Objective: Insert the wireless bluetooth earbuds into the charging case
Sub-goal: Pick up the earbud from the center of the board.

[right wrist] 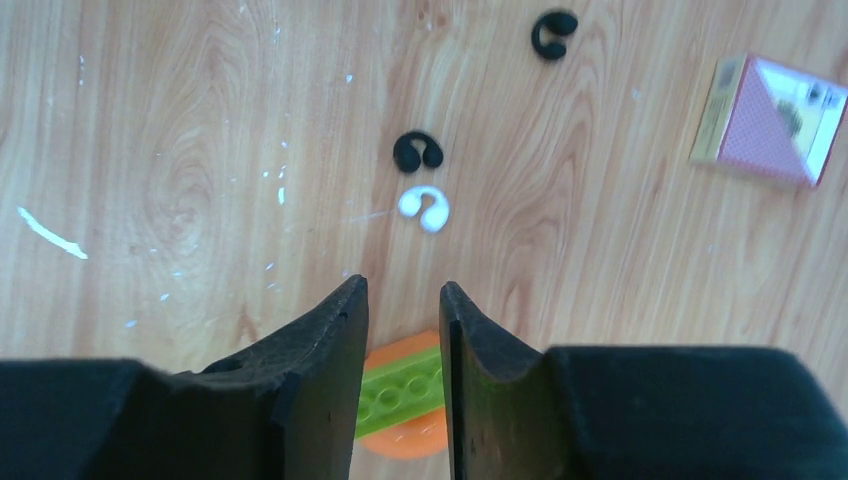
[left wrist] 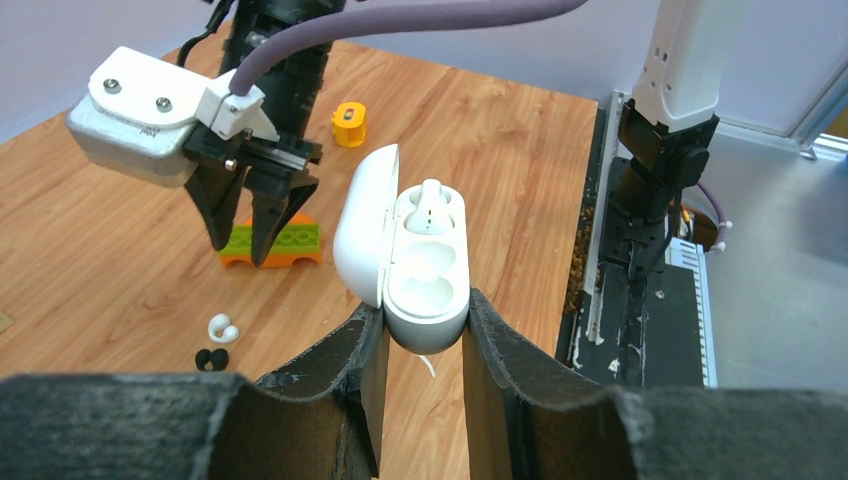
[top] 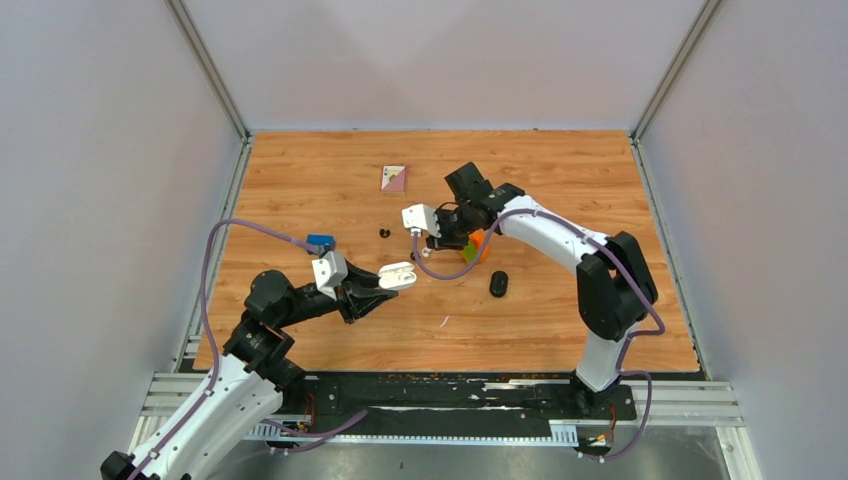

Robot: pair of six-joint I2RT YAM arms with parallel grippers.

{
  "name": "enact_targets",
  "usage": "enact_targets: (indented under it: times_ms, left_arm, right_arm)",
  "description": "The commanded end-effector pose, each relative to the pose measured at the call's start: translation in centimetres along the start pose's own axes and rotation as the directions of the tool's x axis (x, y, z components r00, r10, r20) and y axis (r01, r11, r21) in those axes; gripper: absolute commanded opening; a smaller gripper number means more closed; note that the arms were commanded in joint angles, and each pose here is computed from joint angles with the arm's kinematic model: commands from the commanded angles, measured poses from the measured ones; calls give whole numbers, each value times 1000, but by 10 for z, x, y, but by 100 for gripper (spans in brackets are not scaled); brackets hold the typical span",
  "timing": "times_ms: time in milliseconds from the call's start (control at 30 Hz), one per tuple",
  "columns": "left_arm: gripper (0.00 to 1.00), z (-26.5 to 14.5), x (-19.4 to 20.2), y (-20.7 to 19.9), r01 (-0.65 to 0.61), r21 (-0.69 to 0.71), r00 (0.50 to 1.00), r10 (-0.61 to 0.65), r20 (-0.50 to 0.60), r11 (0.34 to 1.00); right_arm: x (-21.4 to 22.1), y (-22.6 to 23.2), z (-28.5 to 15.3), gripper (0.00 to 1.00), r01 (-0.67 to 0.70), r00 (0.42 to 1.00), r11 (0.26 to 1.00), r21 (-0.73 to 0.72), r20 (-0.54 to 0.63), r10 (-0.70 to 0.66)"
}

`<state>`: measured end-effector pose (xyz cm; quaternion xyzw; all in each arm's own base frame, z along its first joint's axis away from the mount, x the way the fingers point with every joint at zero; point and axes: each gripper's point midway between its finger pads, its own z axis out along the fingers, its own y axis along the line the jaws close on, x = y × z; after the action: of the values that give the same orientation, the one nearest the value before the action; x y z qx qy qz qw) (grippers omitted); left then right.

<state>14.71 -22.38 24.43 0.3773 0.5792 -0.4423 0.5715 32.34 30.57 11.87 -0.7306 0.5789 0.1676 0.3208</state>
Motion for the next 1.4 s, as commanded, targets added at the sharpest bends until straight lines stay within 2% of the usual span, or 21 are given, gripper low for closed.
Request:
enact_targets:
  times_ms: [0, 533, 800, 1367]
  left_arm:
    - [0, 0, -9, 1, -27, -4, 999, 28, 23, 1000]
    - [0, 2, -5, 0, -16, 8, 1000, 16, 12, 1000]
    - [0, 3, -5, -1, -9, 17, 1000, 9, 13, 1000]
    - [0, 2, -6, -1, -13, 14, 1000, 13, 19, 1000]
  right_arm:
    - [-16, -3, 14, 34, 236, 966, 964, -119, 139, -219]
    - [10, -33, 68, 28, 249, 967, 954, -167, 91, -237]
    - [15, -51, 77, 26, 219, 975, 968, -122, 72, -212]
    - [35, -35, 81, 27, 179, 983, 960, -214, 6, -182]
